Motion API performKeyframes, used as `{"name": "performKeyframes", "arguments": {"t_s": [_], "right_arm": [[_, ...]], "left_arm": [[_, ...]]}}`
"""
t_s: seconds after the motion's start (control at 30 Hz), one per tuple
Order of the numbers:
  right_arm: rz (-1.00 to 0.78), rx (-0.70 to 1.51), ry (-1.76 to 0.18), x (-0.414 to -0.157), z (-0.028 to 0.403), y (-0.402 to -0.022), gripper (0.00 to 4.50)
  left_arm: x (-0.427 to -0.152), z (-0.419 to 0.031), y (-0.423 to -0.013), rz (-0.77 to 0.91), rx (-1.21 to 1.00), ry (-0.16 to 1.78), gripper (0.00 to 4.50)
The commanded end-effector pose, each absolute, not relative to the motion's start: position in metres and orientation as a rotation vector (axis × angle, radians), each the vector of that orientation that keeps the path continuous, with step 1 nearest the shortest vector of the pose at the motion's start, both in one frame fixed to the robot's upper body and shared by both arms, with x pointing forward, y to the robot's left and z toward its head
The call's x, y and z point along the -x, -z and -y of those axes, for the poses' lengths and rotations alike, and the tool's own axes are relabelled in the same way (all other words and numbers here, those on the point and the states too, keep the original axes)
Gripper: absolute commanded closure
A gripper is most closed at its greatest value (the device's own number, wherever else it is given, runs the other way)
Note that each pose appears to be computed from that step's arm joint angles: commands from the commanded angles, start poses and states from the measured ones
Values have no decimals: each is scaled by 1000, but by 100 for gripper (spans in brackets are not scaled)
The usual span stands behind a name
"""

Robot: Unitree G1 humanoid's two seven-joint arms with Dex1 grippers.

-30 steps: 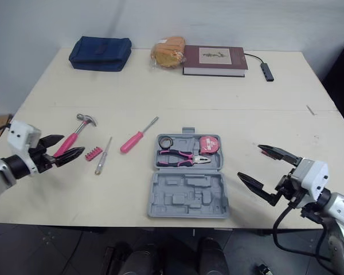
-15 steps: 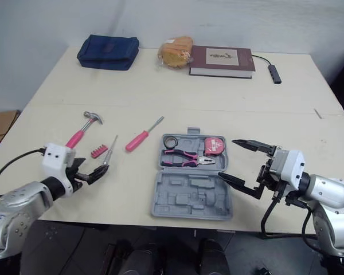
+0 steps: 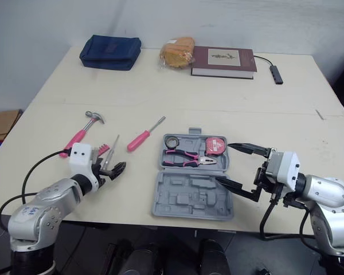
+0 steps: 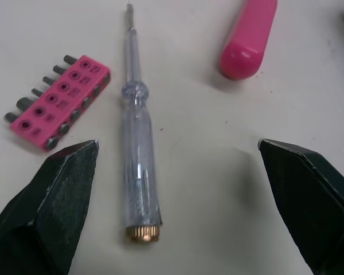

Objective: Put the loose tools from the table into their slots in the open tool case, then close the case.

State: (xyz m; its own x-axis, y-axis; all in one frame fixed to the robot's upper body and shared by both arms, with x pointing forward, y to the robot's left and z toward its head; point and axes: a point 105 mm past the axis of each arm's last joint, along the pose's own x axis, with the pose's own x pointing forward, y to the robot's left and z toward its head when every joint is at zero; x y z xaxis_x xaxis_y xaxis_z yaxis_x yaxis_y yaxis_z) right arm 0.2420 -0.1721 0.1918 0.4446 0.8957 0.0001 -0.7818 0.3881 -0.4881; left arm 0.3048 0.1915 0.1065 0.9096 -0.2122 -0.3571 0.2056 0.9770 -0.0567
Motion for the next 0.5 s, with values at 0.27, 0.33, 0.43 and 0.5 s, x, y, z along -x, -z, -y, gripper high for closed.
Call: {"name": "performKeyframes", "arguments": {"t_s": [0.27, 0.33, 0.43, 0.5], "right_arm": [[298, 484, -1036, -236, 170, -202, 0], [294, 482, -1028, -236, 172, -200, 0], [286, 481, -1018, -234, 176, -195, 0], [281, 482, -1013, -233, 179, -192, 0]], "left_arm": [[-308, -200, -87, -485, 12, 170, 307], [-308, -201, -87, -486, 1, 173, 399], [-309, -202, -89, -477, -7, 174, 446], [-311, -202, -97, -421, -10, 174, 446]]}}
